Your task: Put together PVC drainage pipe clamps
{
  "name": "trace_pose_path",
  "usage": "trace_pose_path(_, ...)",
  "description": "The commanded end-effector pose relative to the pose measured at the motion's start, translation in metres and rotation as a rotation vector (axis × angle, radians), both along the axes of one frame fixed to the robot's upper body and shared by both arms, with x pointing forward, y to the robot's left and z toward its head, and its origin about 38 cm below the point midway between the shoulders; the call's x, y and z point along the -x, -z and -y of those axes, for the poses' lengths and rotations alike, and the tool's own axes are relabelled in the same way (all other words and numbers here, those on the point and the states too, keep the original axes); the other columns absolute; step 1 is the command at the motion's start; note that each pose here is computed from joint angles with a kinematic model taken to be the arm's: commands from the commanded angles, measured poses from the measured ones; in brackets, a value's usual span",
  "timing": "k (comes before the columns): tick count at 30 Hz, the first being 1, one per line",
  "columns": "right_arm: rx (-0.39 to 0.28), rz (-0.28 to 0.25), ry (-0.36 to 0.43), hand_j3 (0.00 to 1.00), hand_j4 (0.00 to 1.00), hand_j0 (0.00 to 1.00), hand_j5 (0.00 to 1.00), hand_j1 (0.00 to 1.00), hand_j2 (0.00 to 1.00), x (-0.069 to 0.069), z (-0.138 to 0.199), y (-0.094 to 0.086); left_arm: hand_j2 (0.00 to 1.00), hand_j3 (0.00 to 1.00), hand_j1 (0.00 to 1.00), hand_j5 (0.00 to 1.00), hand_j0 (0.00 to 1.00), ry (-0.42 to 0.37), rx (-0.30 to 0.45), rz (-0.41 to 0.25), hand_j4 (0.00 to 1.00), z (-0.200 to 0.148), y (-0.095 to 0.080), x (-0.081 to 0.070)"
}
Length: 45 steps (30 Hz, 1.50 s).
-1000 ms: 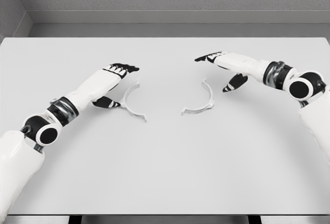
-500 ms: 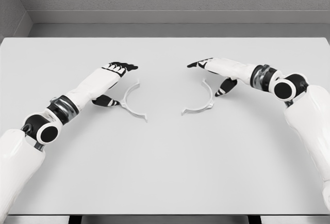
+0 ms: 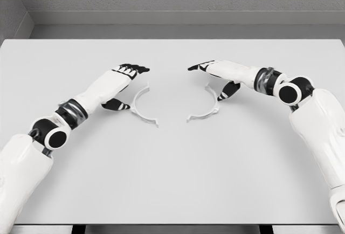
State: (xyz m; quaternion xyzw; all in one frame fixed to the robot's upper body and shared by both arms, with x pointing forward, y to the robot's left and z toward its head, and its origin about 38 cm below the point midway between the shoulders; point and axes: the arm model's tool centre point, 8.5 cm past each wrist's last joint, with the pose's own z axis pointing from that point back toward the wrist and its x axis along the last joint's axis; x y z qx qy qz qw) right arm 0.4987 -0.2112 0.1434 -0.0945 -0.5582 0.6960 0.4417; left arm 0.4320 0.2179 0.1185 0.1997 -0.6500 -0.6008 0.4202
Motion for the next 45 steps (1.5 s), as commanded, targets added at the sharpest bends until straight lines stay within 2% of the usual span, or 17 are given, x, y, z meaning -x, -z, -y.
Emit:
trace_pose_path(1,-0.012,-0.001,-0.003,1.00,1.00,1.00,1.00,1.00,1.00,0.000,-0.003,-0.001,1.00,1.00,1.00,1.00,1.00,0.002,0.007,0.000,1.00,0.003,0.000,0.000)
trace_pose_path(27,-0.033,0.004,-0.018,1.00,1.00,1.00,1.00,1.00,1.00,0.001,-0.012,-0.003,1.00,1.00,1.00,1.00,1.00,0.025,0.031,0.017,1.00,0.031,-0.001,-0.001)
trace_pose_path(34,-0.037,0.001,-0.016,1.00,1.00,1.00,1.00,1.00,1.00,0.001,-0.012,-0.003,1.00,1.00,1.00,1.00,1.00,0.007,0.028,0.023,1.00,0.025,-0.005,-0.007)
trace_pose_path(35,-0.038,0.000,-0.014,1.00,1.00,1.00,1.00,1.00,1.00,0.001,-0.012,-0.003,1.00,1.00,1.00,1.00,1.00,0.000,0.024,0.009,1.00,0.022,0.000,-0.009)
trace_pose_path(40,-0.047,-0.001,-0.020,1.00,1.00,1.00,1.00,1.00,1.00,0.001,-0.017,-0.003,1.00,1.00,1.00,1.00,1.00,-0.012,0.028,-0.002,1.00,0.025,0.001,-0.021)
trace_pose_path(45,-0.051,-0.002,-0.025,1.00,1.00,1.00,1.00,1.00,1.00,0.001,-0.020,-0.002,1.00,1.00,1.00,1.00,1.00,-0.015,0.032,-0.018,1.00,0.028,0.005,-0.026)
